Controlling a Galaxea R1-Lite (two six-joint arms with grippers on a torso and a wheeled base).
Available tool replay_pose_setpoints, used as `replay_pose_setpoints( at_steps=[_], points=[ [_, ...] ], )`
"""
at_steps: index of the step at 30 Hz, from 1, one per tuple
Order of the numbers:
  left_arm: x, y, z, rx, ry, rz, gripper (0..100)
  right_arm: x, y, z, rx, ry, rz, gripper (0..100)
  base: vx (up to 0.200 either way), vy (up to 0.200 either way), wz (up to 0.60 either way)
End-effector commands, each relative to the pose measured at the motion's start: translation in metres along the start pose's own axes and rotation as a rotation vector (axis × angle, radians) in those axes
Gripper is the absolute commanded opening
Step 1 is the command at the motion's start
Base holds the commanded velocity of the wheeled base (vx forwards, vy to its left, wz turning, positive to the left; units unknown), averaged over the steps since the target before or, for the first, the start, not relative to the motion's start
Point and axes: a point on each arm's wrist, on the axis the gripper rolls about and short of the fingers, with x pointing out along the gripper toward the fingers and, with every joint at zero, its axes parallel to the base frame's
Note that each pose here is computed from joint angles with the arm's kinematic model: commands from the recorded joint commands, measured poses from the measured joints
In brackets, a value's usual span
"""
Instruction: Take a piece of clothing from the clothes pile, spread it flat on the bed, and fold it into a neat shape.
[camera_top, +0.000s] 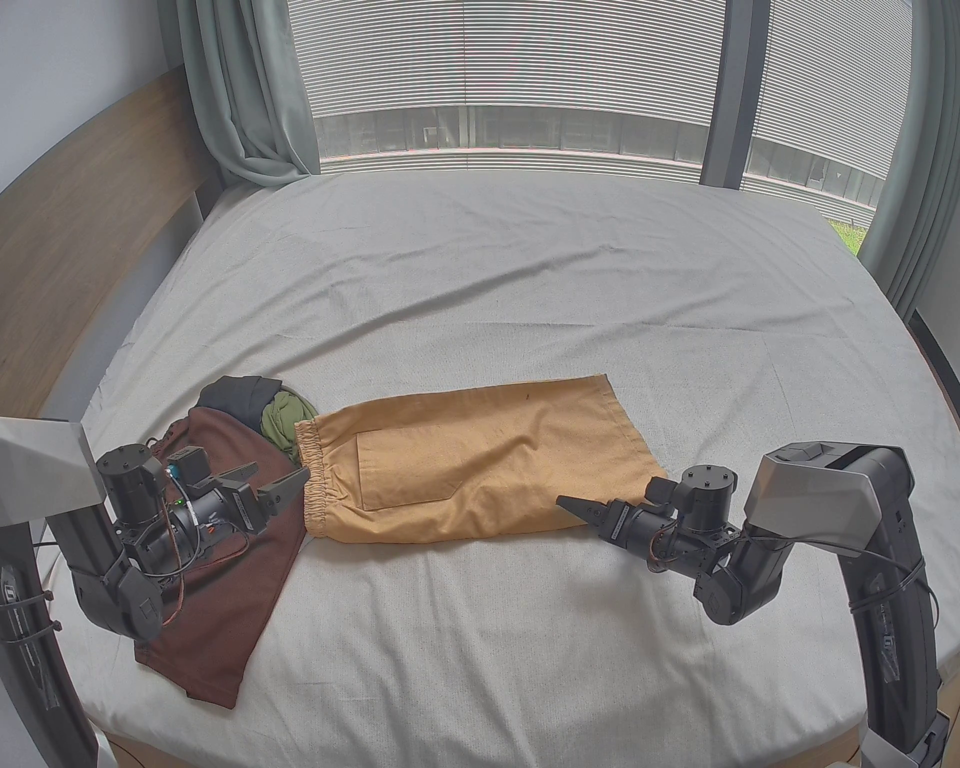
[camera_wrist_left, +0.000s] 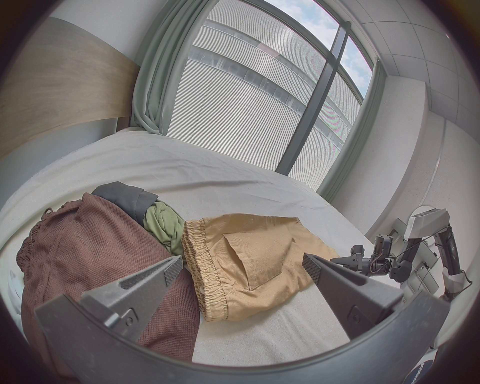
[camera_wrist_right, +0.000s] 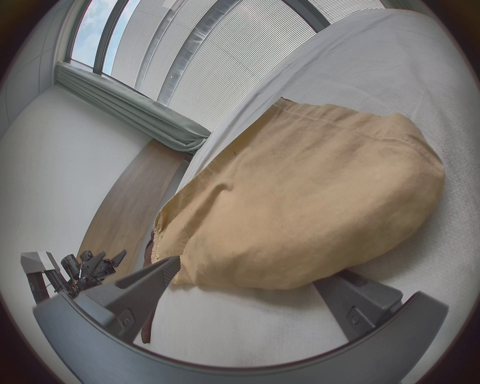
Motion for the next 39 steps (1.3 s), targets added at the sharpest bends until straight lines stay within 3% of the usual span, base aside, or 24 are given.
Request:
replay_pose_setpoints(
  at_steps=[1,11,12,32,39],
  points=[
    [0.001,-0.001,-0.001,0.0,0.002,-0.003,100,0.008,0.002,-0.002,0.011,-0.013,0.027,100,0.0,0.0,0.0],
    [0.001,-0.001,-0.001,0.0,0.002,-0.003,100,0.017,-0.01,-0.008,0.018,-0.044,-0.003,100,0.0,0.0,0.0],
    [0.001,-0.001,-0.001,0.0,0.002,-0.003,100,0.017,-0.01,-0.008,0.018,-0.044,-0.003,0,0.0,0.0,0.0],
    [0.001,0.0,-0.002,-0.003,0.007,-0.001,100,0.007,-0.003,-0.02,0.006,-0.019,0.003,0,0.0,0.0,0.0],
    [0.0,0.0,-0.002,-0.005,0.008,-0.001,100,-0.003,-0.002,-0.027,-0.058,0.011,-0.019,0,0.0,0.0,0.0]
  ],
)
